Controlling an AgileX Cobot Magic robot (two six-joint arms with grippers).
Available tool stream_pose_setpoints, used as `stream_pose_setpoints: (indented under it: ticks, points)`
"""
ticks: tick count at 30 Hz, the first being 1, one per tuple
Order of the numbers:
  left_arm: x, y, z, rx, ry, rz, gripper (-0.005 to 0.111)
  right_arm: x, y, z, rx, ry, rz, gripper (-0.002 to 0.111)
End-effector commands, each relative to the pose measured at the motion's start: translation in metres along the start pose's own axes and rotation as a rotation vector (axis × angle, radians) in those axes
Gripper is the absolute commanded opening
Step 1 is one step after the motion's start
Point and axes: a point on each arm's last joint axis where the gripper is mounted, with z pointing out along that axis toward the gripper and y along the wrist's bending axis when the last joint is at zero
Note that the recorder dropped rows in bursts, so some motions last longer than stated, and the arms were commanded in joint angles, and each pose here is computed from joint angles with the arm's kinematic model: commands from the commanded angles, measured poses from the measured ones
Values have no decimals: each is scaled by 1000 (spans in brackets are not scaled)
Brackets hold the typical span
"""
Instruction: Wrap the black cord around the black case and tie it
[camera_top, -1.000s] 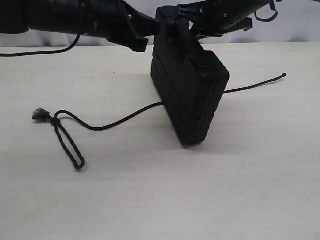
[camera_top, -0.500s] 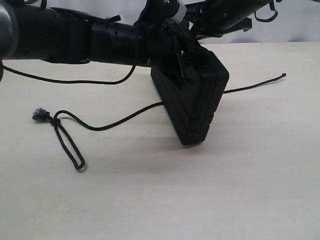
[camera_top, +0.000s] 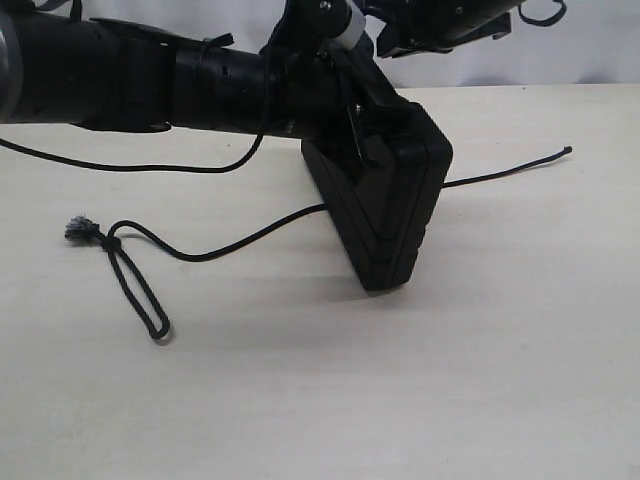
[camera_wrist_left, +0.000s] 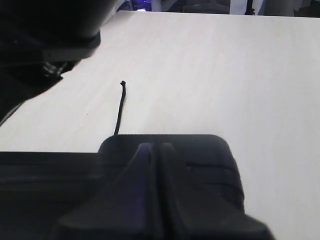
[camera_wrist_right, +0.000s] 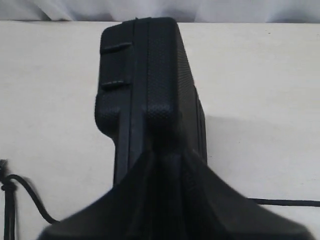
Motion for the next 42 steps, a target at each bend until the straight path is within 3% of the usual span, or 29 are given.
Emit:
stream_pose_setpoints:
  ticks: [1, 23, 26, 29, 36, 42]
  points:
    - [20, 0, 5, -14, 93, 64, 0, -3, 7, -13, -45, -12, -31, 32]
    - [20, -1, 5, -11, 91, 62, 0, 11, 4, 7, -68, 106, -58, 35]
    - [19, -1, 5, -7, 89, 62, 0, 12, 3, 11, -66, 117, -57, 25]
    - [20, -1, 4, 0, 100, 84, 0, 15, 2, 15, -63, 134, -57, 7]
    - [4, 3, -9, -84, 91, 115, 0, 16, 1, 17, -60, 141, -57, 4]
    - [-31, 9, -42, -247, 55, 141, 0, 16, 1, 17, -60, 139, -55, 4]
